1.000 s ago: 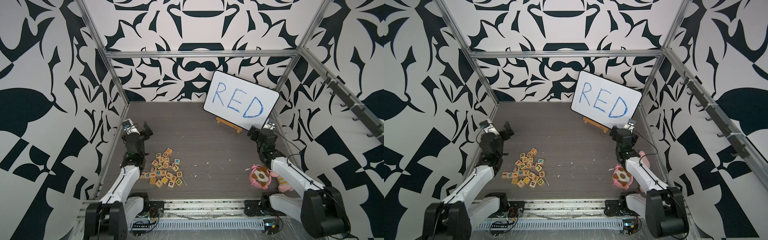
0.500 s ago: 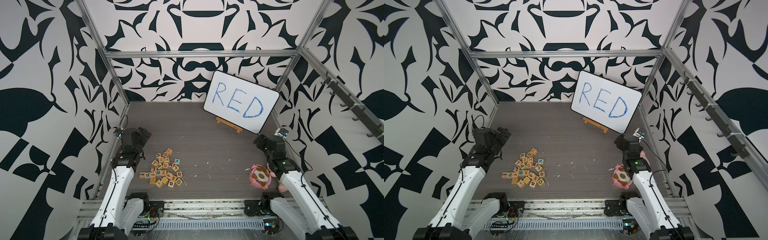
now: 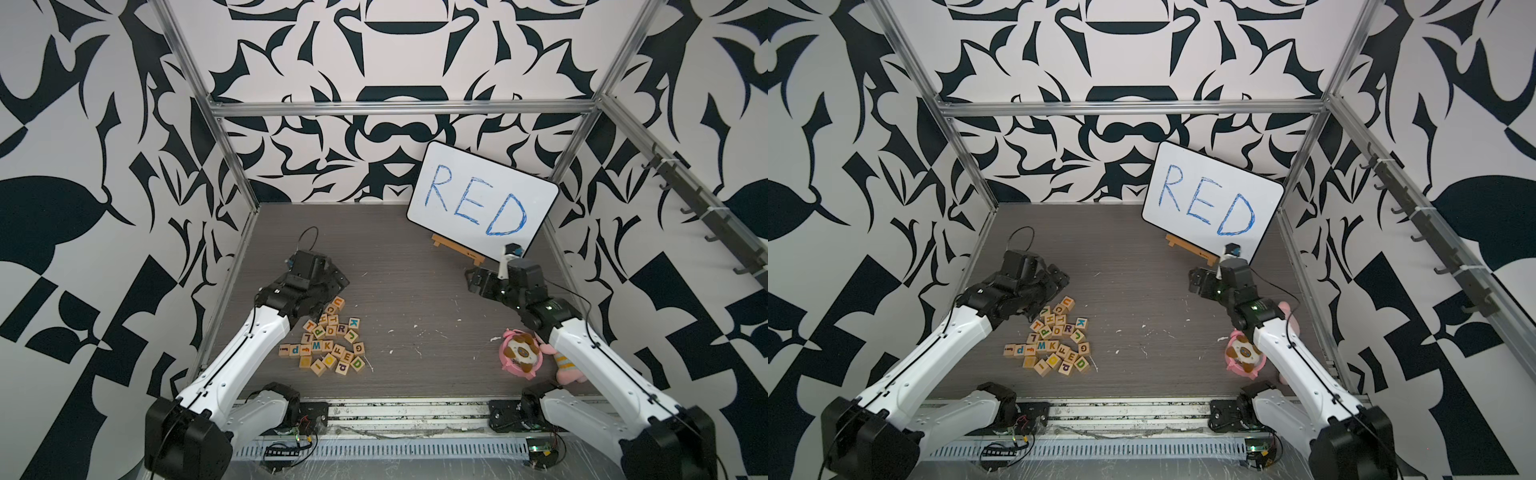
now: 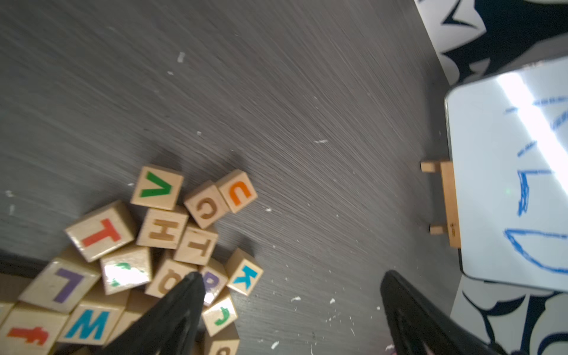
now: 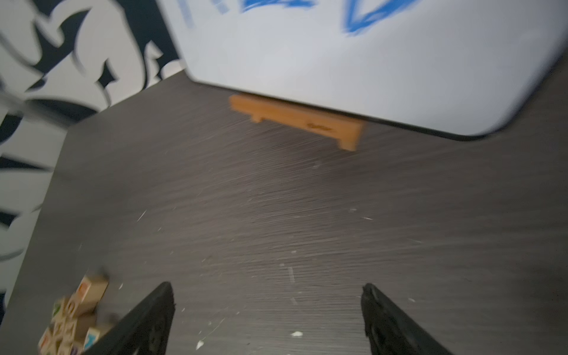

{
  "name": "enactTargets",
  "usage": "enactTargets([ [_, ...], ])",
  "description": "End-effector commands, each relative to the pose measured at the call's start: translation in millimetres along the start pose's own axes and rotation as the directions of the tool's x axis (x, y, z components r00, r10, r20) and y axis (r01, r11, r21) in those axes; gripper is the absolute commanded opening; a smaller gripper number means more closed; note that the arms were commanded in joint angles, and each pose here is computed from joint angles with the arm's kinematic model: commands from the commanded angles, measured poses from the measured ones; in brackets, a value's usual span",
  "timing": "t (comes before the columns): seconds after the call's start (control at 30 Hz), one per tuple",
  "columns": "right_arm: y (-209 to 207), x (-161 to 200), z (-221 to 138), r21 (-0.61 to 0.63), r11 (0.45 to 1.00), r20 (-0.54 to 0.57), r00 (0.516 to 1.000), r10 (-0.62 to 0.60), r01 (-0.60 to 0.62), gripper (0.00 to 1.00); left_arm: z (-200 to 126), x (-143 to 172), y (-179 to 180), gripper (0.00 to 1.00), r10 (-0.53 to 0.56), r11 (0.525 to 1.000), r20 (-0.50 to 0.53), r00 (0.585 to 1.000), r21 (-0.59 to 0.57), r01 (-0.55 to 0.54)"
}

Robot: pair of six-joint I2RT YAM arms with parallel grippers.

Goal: Assemble the uppercase word "red" with letter blocks
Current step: Pick up the letter block from the center of the board.

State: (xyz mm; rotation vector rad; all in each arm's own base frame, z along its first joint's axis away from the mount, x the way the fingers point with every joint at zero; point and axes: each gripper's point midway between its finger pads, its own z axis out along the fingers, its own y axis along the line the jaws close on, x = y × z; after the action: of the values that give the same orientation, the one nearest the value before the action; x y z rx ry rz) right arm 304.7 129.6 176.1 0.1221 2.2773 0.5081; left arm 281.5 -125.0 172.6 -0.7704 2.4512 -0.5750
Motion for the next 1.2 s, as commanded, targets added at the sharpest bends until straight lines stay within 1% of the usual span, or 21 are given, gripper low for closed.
enactTargets([
  [0.0, 58.7, 4.5, -5.5, -0.128, 0.966, -0.029, 0.973, -0.231, 0.225, 0.91, -6.4, 10.9, 5.3, 0.97, 0.102, 0.99, -0.042, 0.994, -0.096, -0.106],
  [0.07, 87.9, 25.2, -6.0, -0.224, 0.926, -0.074, 0.942, -0.328, 0.305, 0.89, -7.9, 17.7, 5.3, 0.99, 0.121, 0.986, -0.076, 0.99, -0.106, -0.128],
  [0.1, 100.7, 35.5, -6.9, -0.264, 0.902, -0.084, 0.924, -0.374, 0.341, 0.89, -10.2, 21.9, 11.3, 1.0, 0.119, 0.984, -0.095, 0.988, -0.125, -0.131],
  [0.17, 116.6, 51.0, -8.2, -0.317, 0.866, -0.088, 0.897, -0.433, 0.386, 0.89, -13.8, 20.7, 19.8, 1.0, 0.115, 0.981, -0.076, 0.99, -0.147, -0.126],
  [0.2, 121.9, 58.0, -8.3, -0.338, 0.853, -0.087, 0.889, -0.449, 0.397, 0.89, -18.0, 16.6, 27.3, 1.0, 0.106, 0.978, -0.044, 0.993, -0.174, -0.112],
  [0.3, 134.1, 65.9, -11.0, -0.394, 0.834, -0.058, 0.895, -0.442, 0.386, 0.89, -32.7, 3.1, 53.2, 0.99, 0.048, 0.968, 0.084, 0.995, -0.248, -0.026],
  [0.33, 138.4, 66.7, -12.6, -0.415, 0.826, -0.043, 0.899, -0.436, 0.38, 0.89, -35.4, 2.0, 59.7, 0.99, 0.032, 0.967, 0.111, 0.993, -0.254, -0.003],
  [0.43, 149.6, 66.5, -19.2, -0.473, 0.803, 0.011, 0.913, -0.407, 0.363, 0.89, -41.1, 0.9, 72.2, 0.99, -0.024, 0.974, 0.18, 0.983, -0.219, 0.064],
  [0.53, 154.4, 66.7, -24.4, -0.5, 0.783, 0.041, 0.913, -0.406, 0.37, 0.89, -42.3, 5.2, 72.3, 0.99, -0.074, 0.984, 0.192, 0.979, -0.144, 0.103],
  [0.67, 152.3, 65.6, -23.3, -0.484, 0.792, 0.032, 0.912, -0.41, 0.373, 0.89, -46.0, 10.1, 68.5, 0.99, -0.103, 0.988, 0.173, 0.979, -0.093, 0.12],
  [0.83, 145.6, 60.0, -16.5, -0.425, 0.825, 0.02, 0.915, -0.402, 0.372, 0.89, -44.9, 19.8, 74.2, 1.0, -0.086, 0.985, 0.119, 0.989, -0.136, 0.102],
  [1.07, 134.8, 56.1, -12.9, -0.369, 0.847, 0.041, 0.917, -0.396, 0.382, 0.88, -32.6, 43.3, 73.2, 0.99, -0.054, 0.981, -0.042, 0.998, -0.19, 0.045],
  [1.13, 129.5, 55.8, -11.4, -0.346, 0.857, 0.046, 0.92, -0.39, 0.38, 0.88, -28.8, 49.2, 71.7, 0.98, -0.051, 0.98, -0.082, 0.995, -0.196, 0.034],
  [1.17, 126.8, 55.3, -11.0, -0.335, 0.862, 0.05, 0.921, -0.386, 0.38, 0.88, -26.2, 52.3, 70.0, 0.95, -0.051, 0.981, -0.102, 0.993, -0.193, 0.03],
])
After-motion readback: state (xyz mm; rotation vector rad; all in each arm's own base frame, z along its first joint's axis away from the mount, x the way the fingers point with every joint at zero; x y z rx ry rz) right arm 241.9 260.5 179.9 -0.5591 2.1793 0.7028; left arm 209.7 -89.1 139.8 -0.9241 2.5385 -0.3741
